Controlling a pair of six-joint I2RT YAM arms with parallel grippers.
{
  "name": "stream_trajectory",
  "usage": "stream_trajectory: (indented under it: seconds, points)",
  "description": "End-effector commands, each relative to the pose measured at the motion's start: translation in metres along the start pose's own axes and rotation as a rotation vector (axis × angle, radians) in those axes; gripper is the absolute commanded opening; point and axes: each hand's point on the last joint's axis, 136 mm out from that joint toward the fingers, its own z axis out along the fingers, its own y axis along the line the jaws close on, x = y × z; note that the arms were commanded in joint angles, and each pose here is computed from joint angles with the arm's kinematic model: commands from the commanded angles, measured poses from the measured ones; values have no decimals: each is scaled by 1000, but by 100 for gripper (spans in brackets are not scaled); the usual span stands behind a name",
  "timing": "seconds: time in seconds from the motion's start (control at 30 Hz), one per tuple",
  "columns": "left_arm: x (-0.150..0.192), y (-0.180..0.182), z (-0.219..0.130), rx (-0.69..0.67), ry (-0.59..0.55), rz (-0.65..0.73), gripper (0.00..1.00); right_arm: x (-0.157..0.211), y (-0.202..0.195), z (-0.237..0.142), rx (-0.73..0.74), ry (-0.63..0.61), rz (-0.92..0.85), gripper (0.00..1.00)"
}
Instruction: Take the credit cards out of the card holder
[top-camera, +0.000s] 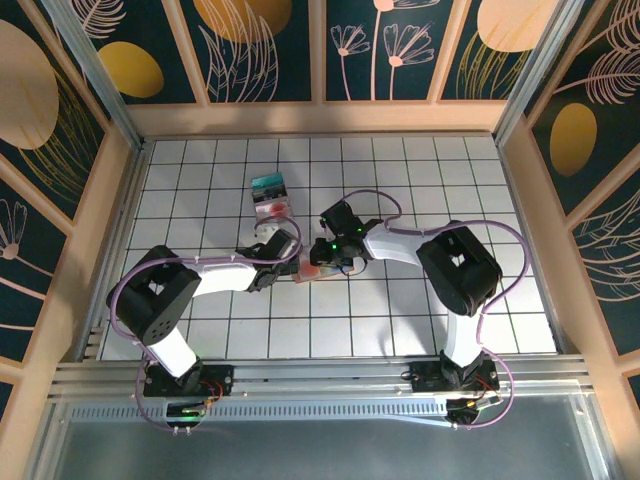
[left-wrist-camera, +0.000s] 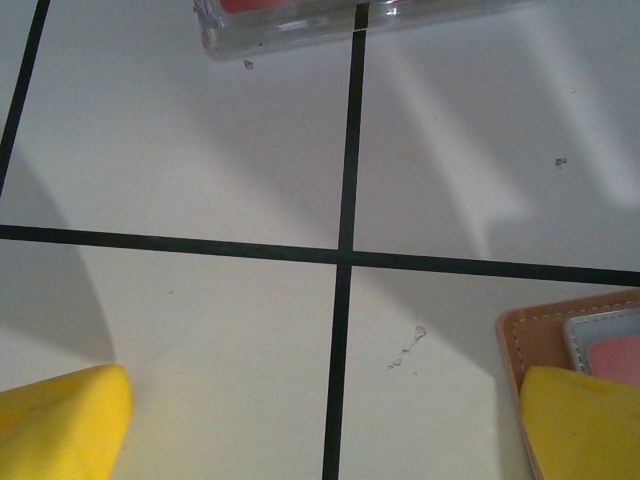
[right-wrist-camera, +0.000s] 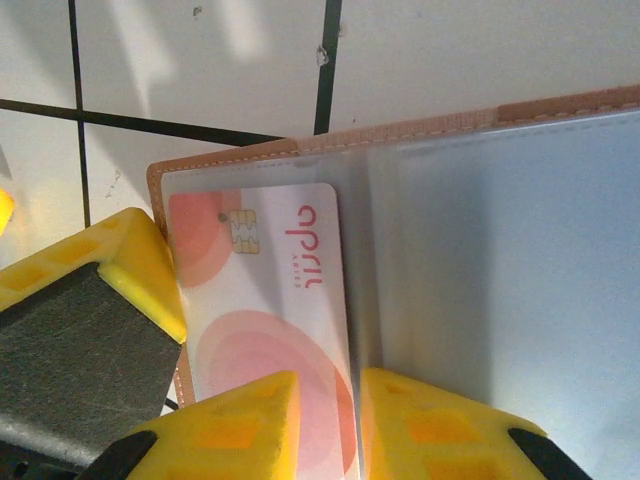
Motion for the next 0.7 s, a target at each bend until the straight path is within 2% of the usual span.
stream_trajectory:
  seconds: [0.0,0.23,0.43,0.67]
  points:
    - [20,17,6,-62,66,47,99,10,-7,9,-24,47,42,23]
    - [21,18,5,-66,71,52,99,14,-17,12,-1,64,58,24]
    - [28,19,12,-76,96,65,99,18,5,14,-163,95,63,22]
    - [34,22,12,-80,109,65,99,5,28,-5,-374,60,62,19]
